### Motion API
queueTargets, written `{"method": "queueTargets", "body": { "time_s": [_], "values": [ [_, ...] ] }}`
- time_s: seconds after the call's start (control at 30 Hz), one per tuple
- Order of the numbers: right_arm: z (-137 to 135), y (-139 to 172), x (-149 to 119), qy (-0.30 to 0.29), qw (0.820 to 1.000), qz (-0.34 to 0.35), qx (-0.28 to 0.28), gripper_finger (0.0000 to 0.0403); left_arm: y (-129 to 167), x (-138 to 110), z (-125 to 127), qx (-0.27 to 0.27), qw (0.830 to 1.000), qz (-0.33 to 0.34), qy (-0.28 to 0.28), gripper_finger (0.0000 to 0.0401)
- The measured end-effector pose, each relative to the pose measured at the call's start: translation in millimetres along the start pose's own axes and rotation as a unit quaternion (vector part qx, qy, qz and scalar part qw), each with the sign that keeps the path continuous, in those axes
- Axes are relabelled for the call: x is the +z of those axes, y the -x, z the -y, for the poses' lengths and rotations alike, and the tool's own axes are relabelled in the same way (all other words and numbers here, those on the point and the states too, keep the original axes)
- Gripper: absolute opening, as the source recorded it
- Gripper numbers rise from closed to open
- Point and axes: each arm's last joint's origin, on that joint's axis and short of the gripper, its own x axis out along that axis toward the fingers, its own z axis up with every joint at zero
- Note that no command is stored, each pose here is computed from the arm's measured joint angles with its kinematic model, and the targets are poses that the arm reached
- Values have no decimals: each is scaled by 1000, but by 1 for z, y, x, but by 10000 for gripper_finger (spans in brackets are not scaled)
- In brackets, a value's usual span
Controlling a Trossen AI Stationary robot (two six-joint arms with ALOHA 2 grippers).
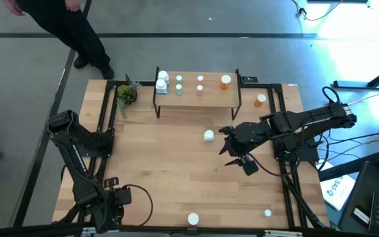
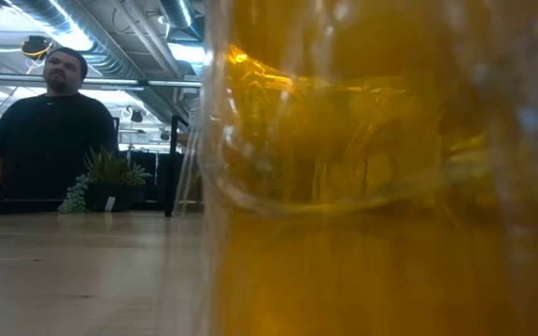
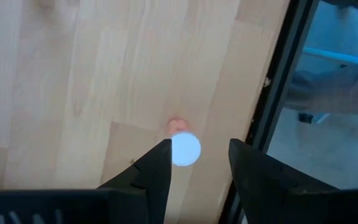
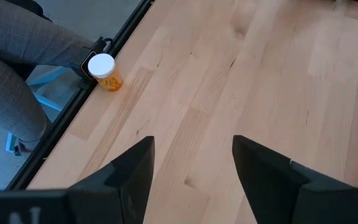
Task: Pick and place medicine bottles onto shelf by color
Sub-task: Put the pink pill bottle on the shelf aligned with the other pink pill bottles
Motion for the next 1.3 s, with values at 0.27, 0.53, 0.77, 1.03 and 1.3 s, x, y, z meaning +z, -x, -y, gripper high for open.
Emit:
{"method": "queueTargets", "body": {
  "time_s": [0.27, 0.53, 0.77, 1.03, 1.3],
  "values": [
    [0, 0, 0, 0, 1000, 0, 0, 220, 0, 0, -1, 3, 1000, -3, 20, 159],
    [0, 0, 0, 0, 1000, 0, 0, 220, 1, -9, 1, 1, 999, -6, 33, 211],
    [0, 0, 0, 0, 1000, 0, 0, 220, -11, -15, 5, 23, 1000, -8, 20, 226],
    [0, 0, 0, 0, 1000, 0, 0, 220, -31, -20, 10, 58, 998, -19, -2, 226],
    [0, 0, 0, 0, 1000, 0, 0, 220, -44, -21, 12, 77, 996, -26, -29, 226]
  ]
}}
